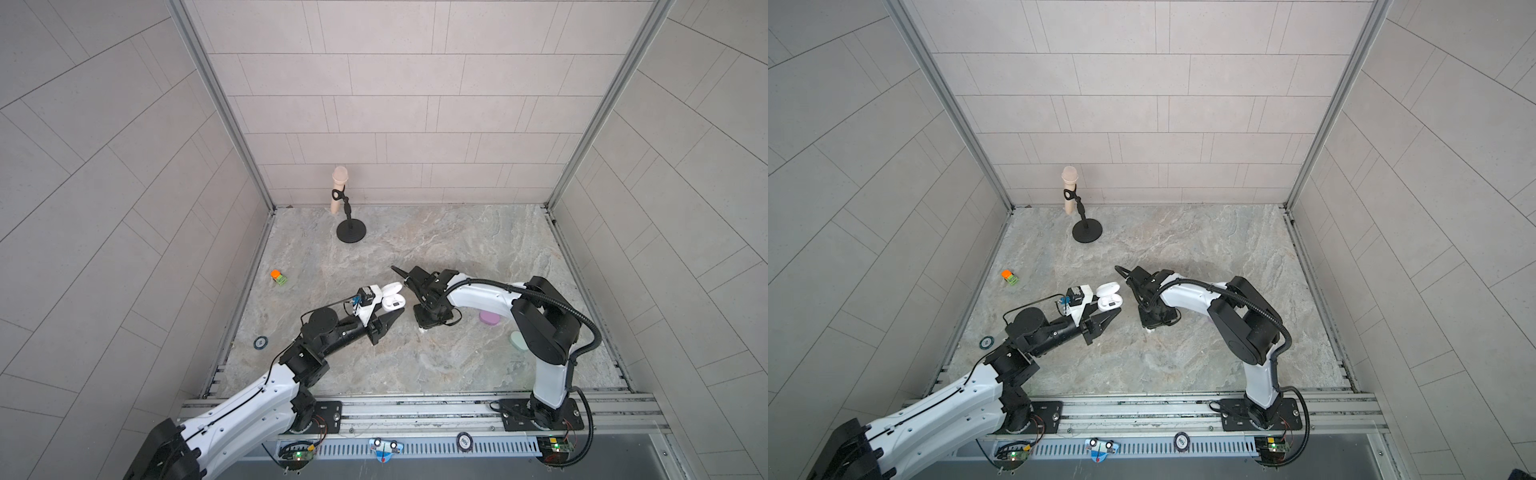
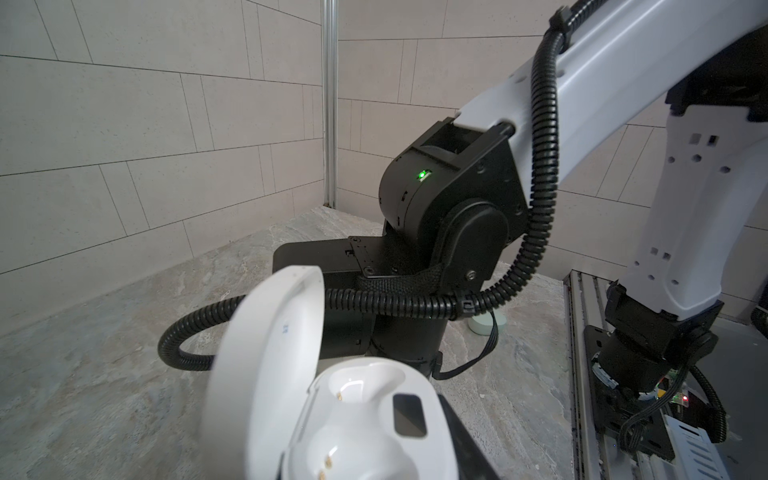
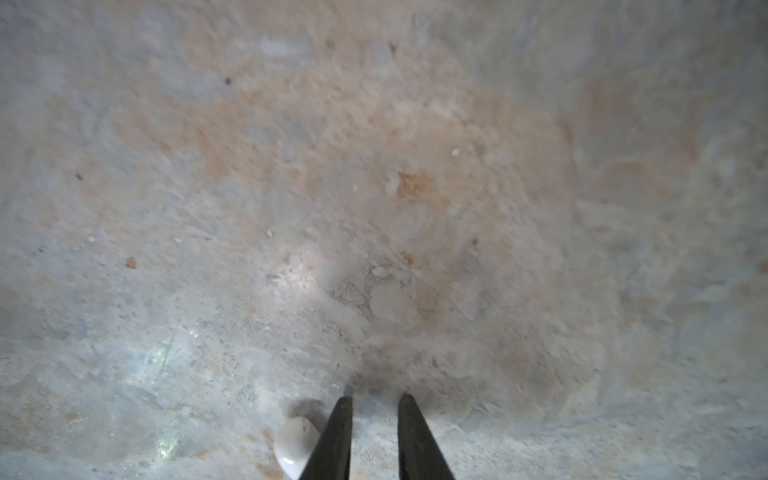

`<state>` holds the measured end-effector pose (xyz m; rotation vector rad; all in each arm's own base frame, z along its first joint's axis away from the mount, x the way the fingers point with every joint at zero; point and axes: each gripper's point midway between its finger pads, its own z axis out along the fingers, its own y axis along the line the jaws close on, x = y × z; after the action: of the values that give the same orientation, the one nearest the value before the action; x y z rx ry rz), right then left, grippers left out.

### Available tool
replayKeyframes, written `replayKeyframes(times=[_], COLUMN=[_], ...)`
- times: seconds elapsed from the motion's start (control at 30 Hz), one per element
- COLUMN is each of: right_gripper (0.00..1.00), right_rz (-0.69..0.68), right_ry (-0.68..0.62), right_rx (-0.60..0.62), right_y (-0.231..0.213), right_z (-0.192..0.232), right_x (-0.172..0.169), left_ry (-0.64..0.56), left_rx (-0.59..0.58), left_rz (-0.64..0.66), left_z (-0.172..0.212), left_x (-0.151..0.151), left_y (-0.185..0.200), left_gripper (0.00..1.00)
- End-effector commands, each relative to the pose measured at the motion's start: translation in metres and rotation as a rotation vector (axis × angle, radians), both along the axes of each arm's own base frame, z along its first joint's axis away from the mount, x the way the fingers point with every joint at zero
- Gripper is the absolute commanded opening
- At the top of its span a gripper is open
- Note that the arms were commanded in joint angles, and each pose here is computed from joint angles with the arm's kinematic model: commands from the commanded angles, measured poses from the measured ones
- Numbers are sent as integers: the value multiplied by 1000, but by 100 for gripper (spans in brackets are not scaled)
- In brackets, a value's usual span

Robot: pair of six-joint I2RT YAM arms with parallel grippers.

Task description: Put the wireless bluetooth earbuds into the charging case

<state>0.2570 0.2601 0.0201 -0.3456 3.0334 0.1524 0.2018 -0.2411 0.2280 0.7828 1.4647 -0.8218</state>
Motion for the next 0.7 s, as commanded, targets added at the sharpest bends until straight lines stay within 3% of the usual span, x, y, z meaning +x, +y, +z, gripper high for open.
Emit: replayKeyframes(times=[0.0, 0.23, 0.47, 0.67], right_gripper=[24, 25, 41, 46], right_rz=[-20, -63, -137, -106], right_ry=[43, -3, -85, -75], right_rx=[-23, -33, 65, 95], right_y=[-10, -17, -10, 7], right_z=[0, 10, 40, 43], right_x=[-17, -13, -4, -6], left_ry=[-17, -20, -10, -8], left_rx=[-13, -15, -20, -32], left_rz=[0, -2, 5, 7], left_z=[4, 5, 3, 2], left_x=[-1, -1, -1, -3], left_y=[1, 1, 3, 5], left_gripper=[22, 22, 22, 22])
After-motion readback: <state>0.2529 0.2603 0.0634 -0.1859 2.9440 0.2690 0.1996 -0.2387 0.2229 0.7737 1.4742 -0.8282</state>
